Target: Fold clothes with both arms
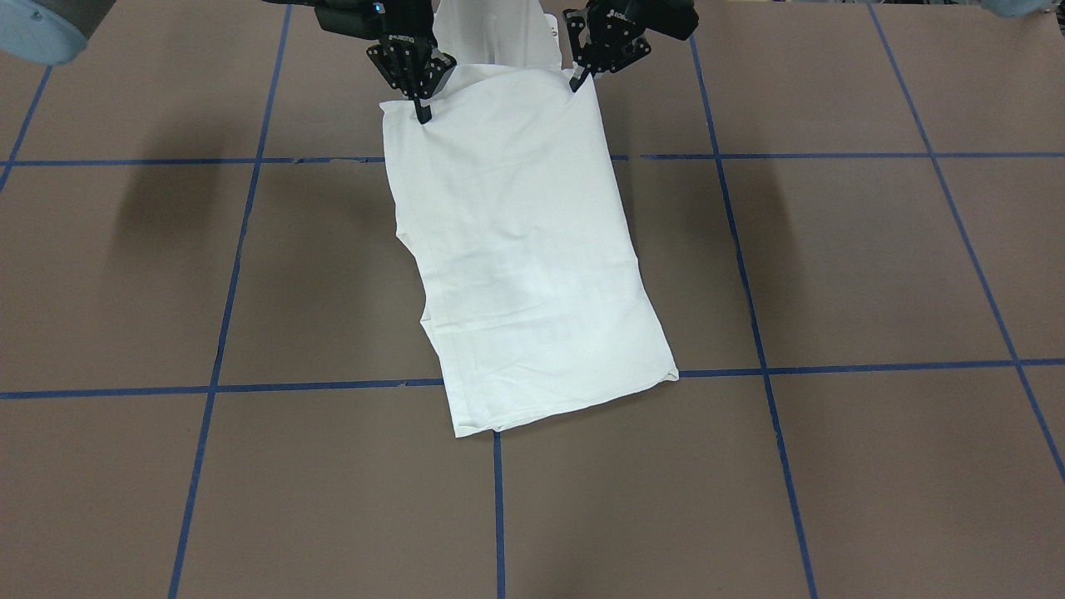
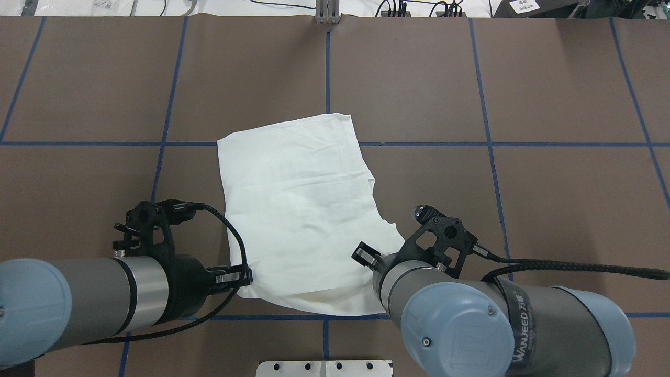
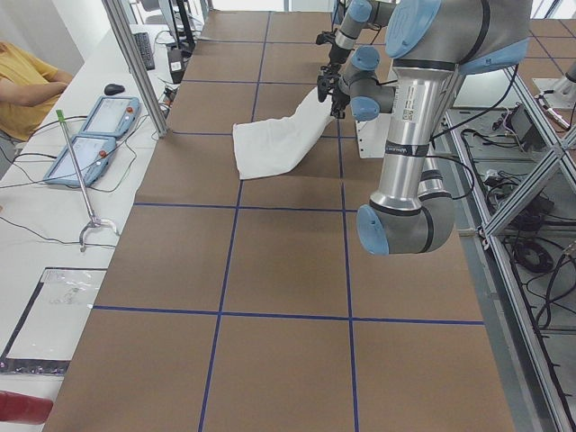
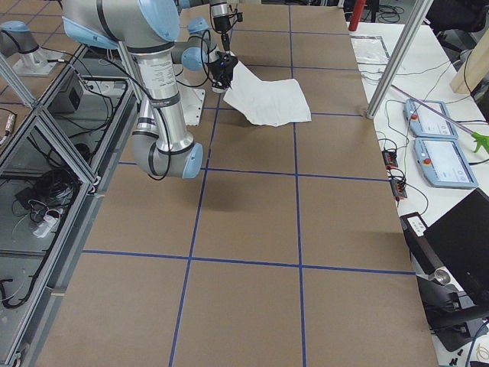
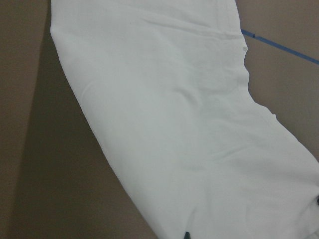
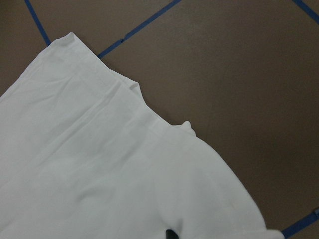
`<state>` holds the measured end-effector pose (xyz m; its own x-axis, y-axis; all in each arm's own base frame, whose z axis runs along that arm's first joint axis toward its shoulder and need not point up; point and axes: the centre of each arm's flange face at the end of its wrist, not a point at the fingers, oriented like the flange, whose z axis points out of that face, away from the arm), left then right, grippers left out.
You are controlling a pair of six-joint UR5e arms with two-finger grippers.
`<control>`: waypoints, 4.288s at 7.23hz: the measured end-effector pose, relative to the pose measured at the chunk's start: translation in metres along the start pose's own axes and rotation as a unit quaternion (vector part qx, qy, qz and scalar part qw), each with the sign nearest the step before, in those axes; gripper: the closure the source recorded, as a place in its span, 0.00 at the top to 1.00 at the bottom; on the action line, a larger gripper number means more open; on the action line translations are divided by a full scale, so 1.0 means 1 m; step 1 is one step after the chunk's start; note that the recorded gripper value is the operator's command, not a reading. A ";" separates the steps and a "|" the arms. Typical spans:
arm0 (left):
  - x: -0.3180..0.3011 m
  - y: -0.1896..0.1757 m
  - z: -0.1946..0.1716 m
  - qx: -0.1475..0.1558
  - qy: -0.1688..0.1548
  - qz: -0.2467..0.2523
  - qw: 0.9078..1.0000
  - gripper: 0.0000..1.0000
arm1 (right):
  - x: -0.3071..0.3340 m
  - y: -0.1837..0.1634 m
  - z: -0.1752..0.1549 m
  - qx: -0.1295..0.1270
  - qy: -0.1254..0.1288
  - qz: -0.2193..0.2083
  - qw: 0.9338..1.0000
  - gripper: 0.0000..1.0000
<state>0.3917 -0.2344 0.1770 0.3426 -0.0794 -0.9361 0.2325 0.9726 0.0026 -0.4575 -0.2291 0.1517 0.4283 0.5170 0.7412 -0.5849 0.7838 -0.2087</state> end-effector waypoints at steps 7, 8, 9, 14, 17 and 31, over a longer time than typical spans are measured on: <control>-0.009 -0.165 0.057 0.131 -0.088 0.035 0.987 0.00 | -0.115 -0.099 0.081 0.084 -0.059 0.004 0.995 0.00; -0.016 -0.191 0.081 0.141 -0.105 0.037 0.984 0.00 | -0.142 -0.113 0.109 0.095 -0.056 0.002 0.994 0.00; -0.029 -0.212 0.110 0.148 -0.112 0.042 0.982 0.00 | -0.169 -0.120 0.135 0.100 -0.054 0.003 0.993 0.00; -0.067 -0.247 0.171 0.158 -0.126 0.045 0.978 0.00 | -0.202 -0.136 0.202 0.113 -0.038 -0.004 0.993 0.00; -0.065 -0.250 0.166 0.157 -0.126 0.064 0.977 1.00 | -0.214 -0.137 0.207 0.113 -0.049 -0.014 0.992 1.00; -0.133 -0.273 0.110 0.101 -0.099 0.275 0.951 1.00 | -0.247 -0.148 0.244 0.109 0.002 -0.044 0.993 0.00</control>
<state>0.3824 -0.5135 0.3390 0.6232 0.3706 -0.6887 0.1323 0.8179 0.5599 -0.6448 -0.5567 0.1556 0.4869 0.4510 0.7480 -0.6801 0.7331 0.0006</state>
